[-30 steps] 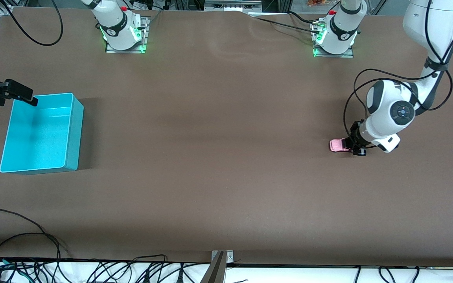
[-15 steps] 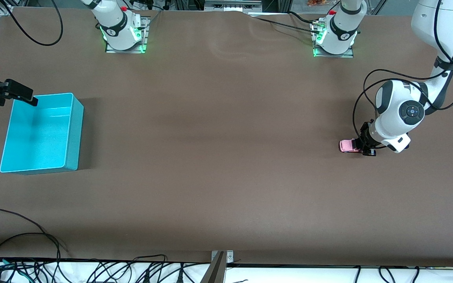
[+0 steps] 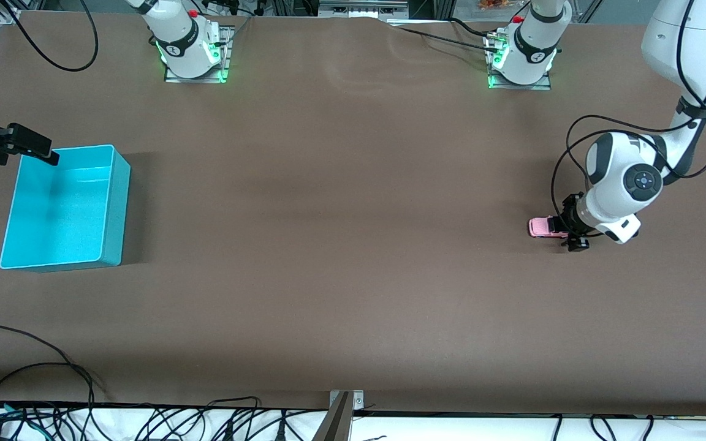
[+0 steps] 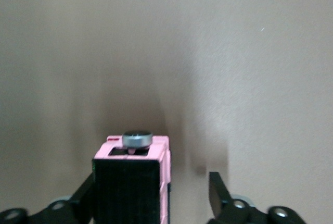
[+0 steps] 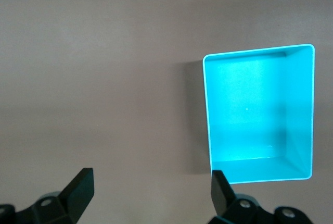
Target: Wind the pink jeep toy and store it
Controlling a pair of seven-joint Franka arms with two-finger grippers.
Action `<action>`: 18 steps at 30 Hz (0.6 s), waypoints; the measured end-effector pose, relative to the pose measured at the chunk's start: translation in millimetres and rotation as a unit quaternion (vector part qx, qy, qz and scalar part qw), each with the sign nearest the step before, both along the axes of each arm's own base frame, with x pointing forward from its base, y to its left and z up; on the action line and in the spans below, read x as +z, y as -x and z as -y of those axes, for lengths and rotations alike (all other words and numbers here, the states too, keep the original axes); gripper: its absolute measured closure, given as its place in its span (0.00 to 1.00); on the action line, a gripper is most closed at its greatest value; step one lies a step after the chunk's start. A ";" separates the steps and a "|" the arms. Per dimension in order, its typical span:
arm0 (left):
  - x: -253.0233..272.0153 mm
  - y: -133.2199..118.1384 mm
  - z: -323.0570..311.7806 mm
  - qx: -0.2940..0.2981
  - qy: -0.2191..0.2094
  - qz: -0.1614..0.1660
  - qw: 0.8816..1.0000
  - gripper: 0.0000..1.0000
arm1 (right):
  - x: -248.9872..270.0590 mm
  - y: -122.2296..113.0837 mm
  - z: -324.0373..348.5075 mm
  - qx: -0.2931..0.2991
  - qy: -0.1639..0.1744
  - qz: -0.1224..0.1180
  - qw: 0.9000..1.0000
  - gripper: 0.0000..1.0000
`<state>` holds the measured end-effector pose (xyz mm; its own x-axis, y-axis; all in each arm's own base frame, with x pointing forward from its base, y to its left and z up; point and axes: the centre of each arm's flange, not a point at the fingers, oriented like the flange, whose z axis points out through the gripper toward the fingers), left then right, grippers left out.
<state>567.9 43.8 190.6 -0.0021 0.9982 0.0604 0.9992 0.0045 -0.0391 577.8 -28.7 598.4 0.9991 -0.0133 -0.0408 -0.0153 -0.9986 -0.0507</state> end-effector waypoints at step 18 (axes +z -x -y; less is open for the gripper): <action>90.1 -23.5 -7.8 -0.030 -0.028 -0.047 0.998 0.00 | 0.0 0.0 -0.1 0.000 0.000 0.000 1.000 0.00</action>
